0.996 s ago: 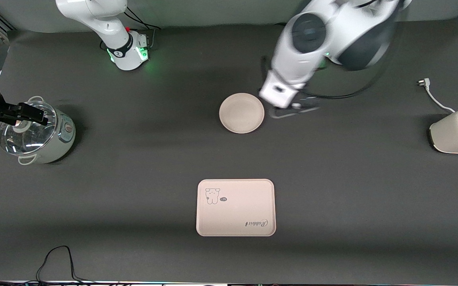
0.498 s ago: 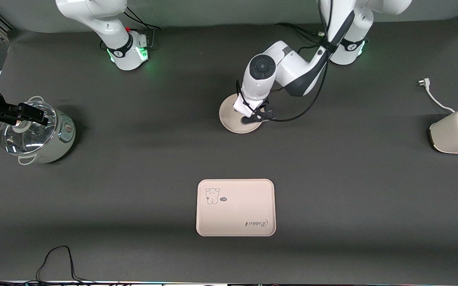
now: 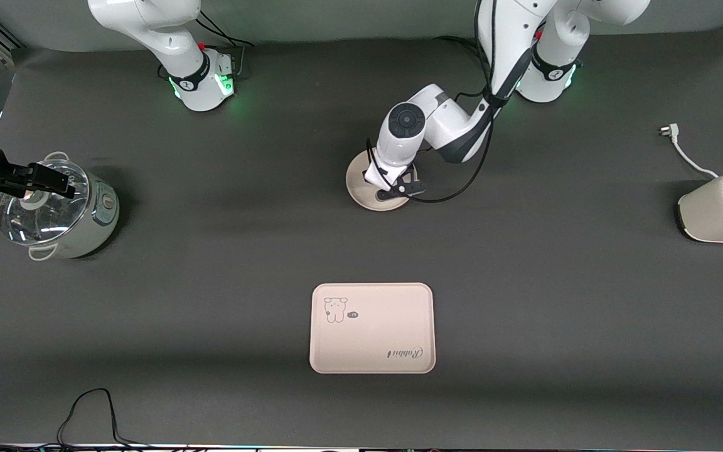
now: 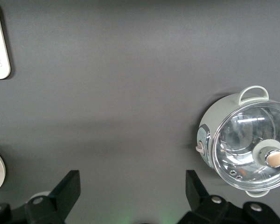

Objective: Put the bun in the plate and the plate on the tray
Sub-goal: 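Lower the bun onto the plate and open the left gripper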

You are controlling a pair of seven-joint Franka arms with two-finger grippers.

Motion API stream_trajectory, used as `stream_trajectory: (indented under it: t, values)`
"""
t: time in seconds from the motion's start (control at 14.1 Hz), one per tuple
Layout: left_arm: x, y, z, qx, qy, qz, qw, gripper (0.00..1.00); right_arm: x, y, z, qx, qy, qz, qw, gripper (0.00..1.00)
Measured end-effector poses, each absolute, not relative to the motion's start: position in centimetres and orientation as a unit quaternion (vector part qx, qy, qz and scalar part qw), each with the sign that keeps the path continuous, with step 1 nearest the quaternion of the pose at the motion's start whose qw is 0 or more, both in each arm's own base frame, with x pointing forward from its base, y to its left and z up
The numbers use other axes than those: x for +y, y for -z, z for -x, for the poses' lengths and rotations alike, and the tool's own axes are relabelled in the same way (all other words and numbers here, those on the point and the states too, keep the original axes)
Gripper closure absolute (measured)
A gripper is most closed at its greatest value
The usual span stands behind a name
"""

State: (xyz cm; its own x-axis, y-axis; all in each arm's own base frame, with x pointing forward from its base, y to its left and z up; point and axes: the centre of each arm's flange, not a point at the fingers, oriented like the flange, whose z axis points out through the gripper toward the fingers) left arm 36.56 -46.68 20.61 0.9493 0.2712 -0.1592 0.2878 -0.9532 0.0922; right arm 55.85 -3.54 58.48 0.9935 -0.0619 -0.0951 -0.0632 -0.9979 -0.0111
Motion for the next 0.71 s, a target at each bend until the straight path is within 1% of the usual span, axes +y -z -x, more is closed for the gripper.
stream_trajectory:
  t: [0.21, 0.28, 0.5, 0.57, 0.71]
  values:
    - [-46.9, -20.5, -36.6, 0.147, 0.071, -0.985, 0.060, 0.47, -3.5, -58.5, -55.8, 0.031, -0.048, 0.998, 0.007, 0.00]
    - [-46.9, -20.8, -36.8, 0.148, 0.069, -0.985, 0.062, 0.34, -3.5, -58.5, -55.8, 0.030, -0.047, 0.998, 0.007, 0.00]
    - [-46.9, -22.7, -37.9, 0.155, 0.055, -0.984, 0.075, 0.03, -3.2, -58.5, -55.8, 0.026, -0.047, 0.999, 0.007, 0.00]
    - [-46.6, -24.2, -38.8, 0.161, 0.049, -0.983, 0.078, 0.00, -3.1, -58.6, -55.8, 0.025, -0.047, 0.999, 0.007, 0.00]
    - [-43.8, -28.5, -41.5, 0.176, 0.056, -0.981, 0.051, 0.00, -2.5, -58.6, -55.8, 0.018, -0.046, 0.999, 0.007, 0.00]
